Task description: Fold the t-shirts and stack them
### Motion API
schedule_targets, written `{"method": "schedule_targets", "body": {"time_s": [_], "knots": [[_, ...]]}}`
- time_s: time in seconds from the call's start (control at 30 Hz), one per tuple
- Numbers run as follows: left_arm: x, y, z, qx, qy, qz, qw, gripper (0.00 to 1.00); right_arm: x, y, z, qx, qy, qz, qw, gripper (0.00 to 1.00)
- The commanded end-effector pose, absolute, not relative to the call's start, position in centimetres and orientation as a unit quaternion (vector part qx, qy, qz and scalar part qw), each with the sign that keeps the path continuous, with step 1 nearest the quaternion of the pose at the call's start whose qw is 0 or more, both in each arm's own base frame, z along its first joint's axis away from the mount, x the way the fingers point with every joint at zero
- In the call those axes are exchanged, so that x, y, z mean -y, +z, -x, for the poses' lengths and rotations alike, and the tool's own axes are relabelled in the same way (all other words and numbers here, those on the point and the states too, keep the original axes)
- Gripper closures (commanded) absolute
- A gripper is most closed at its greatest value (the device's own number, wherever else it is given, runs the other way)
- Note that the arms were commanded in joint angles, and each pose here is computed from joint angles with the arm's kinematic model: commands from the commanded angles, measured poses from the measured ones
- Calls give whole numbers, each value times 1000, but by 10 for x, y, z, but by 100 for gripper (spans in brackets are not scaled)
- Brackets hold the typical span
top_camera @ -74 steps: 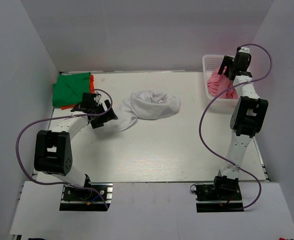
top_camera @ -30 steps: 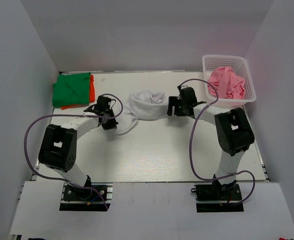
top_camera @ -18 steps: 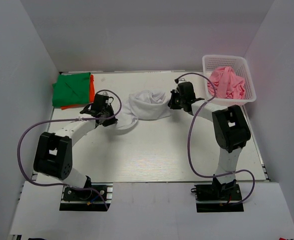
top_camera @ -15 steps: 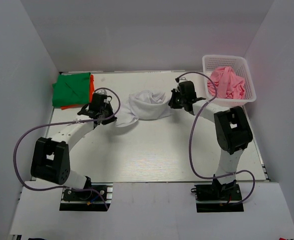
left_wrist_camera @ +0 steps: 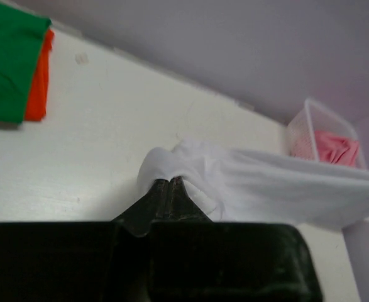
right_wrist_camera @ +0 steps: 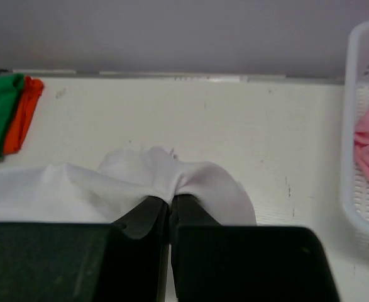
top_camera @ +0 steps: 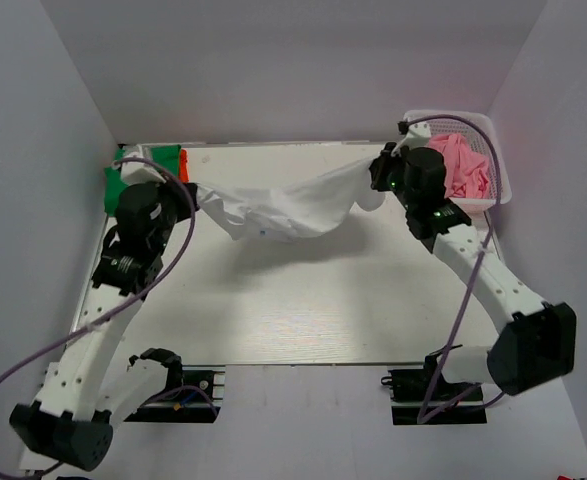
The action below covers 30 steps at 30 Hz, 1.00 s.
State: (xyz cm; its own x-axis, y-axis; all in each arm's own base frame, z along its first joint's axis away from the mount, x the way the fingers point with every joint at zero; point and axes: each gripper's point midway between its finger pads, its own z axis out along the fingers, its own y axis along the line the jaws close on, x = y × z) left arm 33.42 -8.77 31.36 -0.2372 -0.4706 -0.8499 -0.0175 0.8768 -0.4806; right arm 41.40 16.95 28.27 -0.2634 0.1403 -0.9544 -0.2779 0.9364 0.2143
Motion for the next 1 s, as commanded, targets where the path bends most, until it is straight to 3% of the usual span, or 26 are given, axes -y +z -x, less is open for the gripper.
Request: {"method": "schedule_targets", "body": {"time_s": [0.0,0.3,0.47,0.6,0.63,0.77,0.8,0.9,0.93,0.97], "knots": [[50,391,-301,-680,-171,208,682,100,-137,336,-396,-735,130,19,665,100],[0,478,-215,-560,-183,257,766,100,-110,428,-328,-669,154,11,727,100],[4,473,-236,-574,-172,260,757,100,-117,422,-337,-678,156,18,718,100],[15,415,-298,-657,-113,274,693,100,-127,386,-375,-719,139,10,681,100],[19,399,-312,-677,-103,275,675,100,-133,354,-397,-747,125,14,653,100],[54,280,-377,-793,-70,257,548,100,-150,288,-440,-801,124,15,586,100],[60,260,-384,-808,-70,250,529,100,-156,243,-457,-830,117,20,545,100],[68,199,-397,-851,-52,244,462,100,-164,219,-473,-852,137,27,504,100],[70,172,-402,-870,-33,241,430,100,-171,178,-478,-878,134,30,459,91],[71,164,-405,-874,-30,249,416,100,-178,183,-484,-876,150,36,456,75]]}}
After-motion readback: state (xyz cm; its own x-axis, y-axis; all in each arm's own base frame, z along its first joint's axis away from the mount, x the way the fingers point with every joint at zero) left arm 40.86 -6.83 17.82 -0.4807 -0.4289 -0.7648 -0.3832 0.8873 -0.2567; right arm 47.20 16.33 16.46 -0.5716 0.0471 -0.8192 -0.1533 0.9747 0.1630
